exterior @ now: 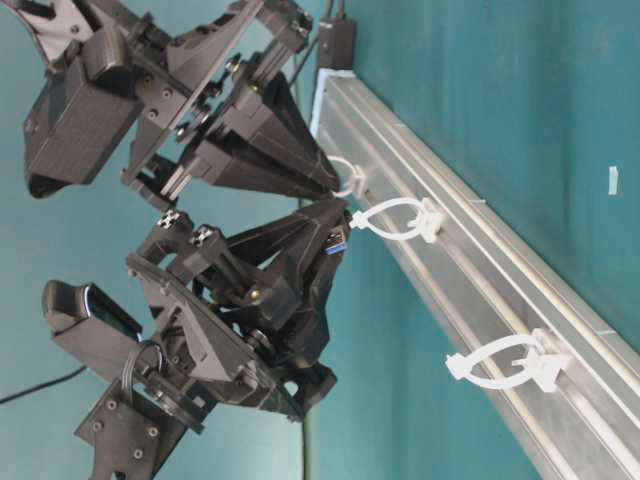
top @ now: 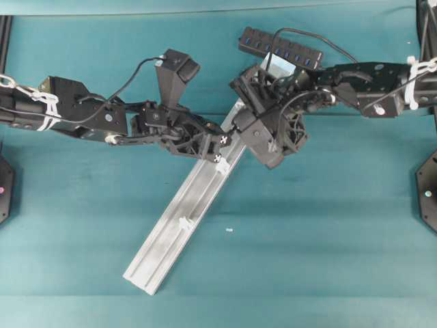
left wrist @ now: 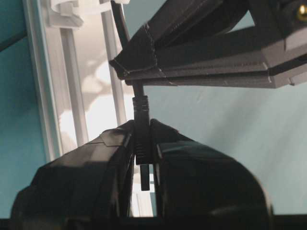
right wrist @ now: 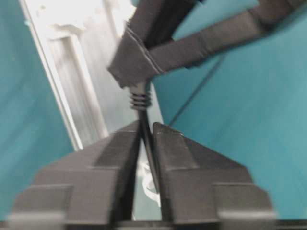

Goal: Pass the USB cable through three rings with both arms.
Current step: 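Pull the cable through the first ring with the left gripper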

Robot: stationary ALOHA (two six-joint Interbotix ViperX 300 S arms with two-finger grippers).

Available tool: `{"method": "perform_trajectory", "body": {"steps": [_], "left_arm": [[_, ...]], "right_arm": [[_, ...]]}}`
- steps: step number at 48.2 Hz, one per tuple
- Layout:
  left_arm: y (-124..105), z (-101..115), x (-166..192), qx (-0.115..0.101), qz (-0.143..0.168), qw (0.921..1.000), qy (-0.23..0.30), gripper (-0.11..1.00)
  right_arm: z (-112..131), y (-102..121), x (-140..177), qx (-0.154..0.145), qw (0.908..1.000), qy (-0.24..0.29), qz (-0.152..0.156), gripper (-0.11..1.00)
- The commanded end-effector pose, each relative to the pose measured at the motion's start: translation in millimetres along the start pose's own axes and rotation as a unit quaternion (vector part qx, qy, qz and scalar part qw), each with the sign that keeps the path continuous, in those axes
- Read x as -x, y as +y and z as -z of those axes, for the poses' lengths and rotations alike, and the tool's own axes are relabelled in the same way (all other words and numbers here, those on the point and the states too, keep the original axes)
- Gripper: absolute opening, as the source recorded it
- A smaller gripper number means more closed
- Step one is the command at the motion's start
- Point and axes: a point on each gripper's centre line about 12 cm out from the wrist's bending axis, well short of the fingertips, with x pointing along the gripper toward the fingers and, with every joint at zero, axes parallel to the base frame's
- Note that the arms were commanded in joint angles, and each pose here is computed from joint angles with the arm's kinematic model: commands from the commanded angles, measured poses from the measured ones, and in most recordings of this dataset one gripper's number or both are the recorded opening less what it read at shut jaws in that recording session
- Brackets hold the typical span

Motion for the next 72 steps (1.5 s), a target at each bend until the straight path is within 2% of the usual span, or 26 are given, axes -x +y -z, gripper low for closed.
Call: {"method": "perform_trajectory", "body": {"steps": [1, 9, 16, 25, 31, 35, 44, 49, 59, 67, 72], "left_arm": [[-13.1, -6.7, 5.0, -0.005, 0.019, 0.9997, -0.012, 0.09], [-14.9, -6.4, 5.5, -0.007, 0.023, 0.9996, -0.013, 0.09], [-14.5, -6.1, 5.6, -0.015, 0.024, 0.9995, -0.014, 0.09], [-16.3, -7.6, 5.6, -0.040, 0.028, 0.9986, -0.019, 0.09], [-18.3, -8.3, 6.1, -0.042, 0.034, 0.9983, -0.023, 0.10], [-17.3, -7.5, 6.2, -0.042, 0.033, 0.9983, -0.022, 0.23], [-25.0, -12.4, 16.4, -0.048, 0.044, 0.9974, -0.031, 0.78], [-29.4, -14.6, 32.1, -0.056, 0.050, 0.9965, -0.036, 0.97], [-30.6, 3.5, 70.7, -0.071, 0.055, 0.9959, -0.017, 0.95], [-38.6, 22.9, 101.8, -0.085, 0.066, 0.9941, 0.007, 0.95], [-39.5, 30.8, 115.6, -0.089, 0.063, 0.9937, 0.023, 0.95]], "right_arm": [[-4.2, -0.9, -0.2, 0.004, 1.0000, -0.002, 0.002, 0.10], [-4.7, -0.9, -0.6, 0.005, 1.0000, -0.002, 0.002, 0.10], [-4.2, 2.1, -1.1, 0.005, 0.9999, -0.001, -0.010, 0.10], [-4.1, 2.6, -1.1, 0.005, 0.9999, -0.001, -0.013, 0.10], [-4.1, 2.6, -1.1, 0.004, 0.9999, -0.001, -0.013, 0.10], [-3.8, 3.7, -1.2, 0.004, 0.9999, 0.000, -0.016, 0.10], [-3.6, 3.0, -1.0, 0.004, 0.9999, 0.000, -0.015, 0.10], [-3.5, 3.0, -1.0, 0.004, 0.9999, 0.000, -0.015, 0.10], [-3.9, 3.3, -1.1, 0.008, 0.9998, 0.001, -0.016, 0.10], [-1.6, 6.3, -1.6, 0.031, 0.9992, 0.010, -0.025, 0.10], [1.7, 9.9, -3.5, 0.042, 0.9982, 0.018, -0.039, 0.10]]}}
